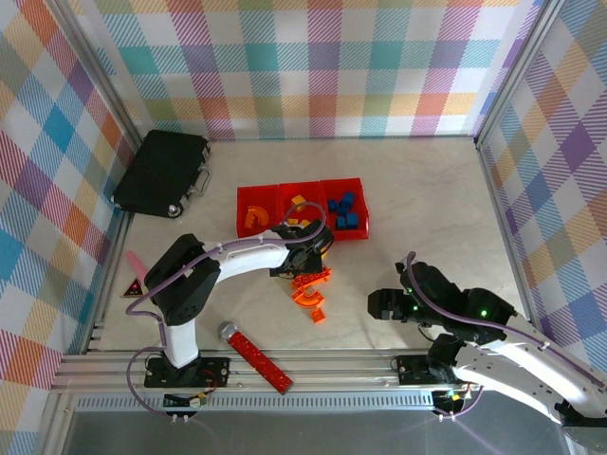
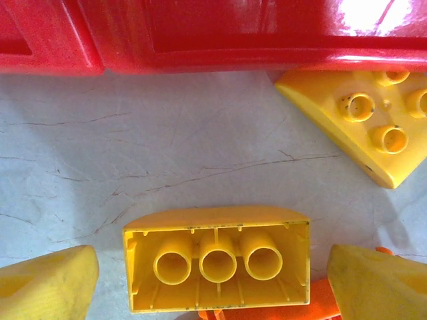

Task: Sort the legos into containers by color
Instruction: Pick up the lego from the center of the table.

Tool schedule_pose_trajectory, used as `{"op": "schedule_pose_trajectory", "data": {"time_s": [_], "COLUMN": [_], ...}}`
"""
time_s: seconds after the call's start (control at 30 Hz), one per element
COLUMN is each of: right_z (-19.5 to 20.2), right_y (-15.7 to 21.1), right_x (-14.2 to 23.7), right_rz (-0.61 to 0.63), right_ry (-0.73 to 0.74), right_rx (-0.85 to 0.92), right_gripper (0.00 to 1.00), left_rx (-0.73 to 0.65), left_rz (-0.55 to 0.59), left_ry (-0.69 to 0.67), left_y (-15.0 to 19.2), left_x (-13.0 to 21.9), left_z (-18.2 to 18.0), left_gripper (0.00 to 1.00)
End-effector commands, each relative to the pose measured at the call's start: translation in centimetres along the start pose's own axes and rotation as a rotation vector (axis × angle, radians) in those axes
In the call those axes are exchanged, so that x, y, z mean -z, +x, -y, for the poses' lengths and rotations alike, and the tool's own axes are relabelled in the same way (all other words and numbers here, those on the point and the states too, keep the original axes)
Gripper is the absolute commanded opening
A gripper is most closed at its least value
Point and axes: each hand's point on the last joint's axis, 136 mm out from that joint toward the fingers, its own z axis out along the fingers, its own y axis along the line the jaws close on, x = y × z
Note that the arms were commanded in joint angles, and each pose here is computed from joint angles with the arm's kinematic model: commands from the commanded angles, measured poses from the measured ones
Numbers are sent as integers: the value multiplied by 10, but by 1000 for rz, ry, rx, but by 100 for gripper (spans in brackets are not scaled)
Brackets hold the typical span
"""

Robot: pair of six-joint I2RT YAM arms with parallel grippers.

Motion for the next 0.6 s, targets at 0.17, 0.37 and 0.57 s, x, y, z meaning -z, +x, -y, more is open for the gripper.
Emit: {"op": "schedule_pose_trajectory", "data": {"time_s": [0.17, 0.37, 0.57], "right_z": [4, 5, 5], "right_y": [1, 1, 1], "right_x": [2, 2, 3], "right_rz": [-2, -2, -1], "right_ry": [16, 19, 18], "right_rx": [-1, -2, 0], "right_gripper": [76, 76, 76], "left_rx": [-6, 1, 9], "left_rz": [-4, -9, -6], "left_ry": [8, 6, 7], "left_y": [2, 1, 0], "left_x": [-5, -9, -12], "left_z": [8, 8, 7], "left_gripper": [85, 84, 81]}}
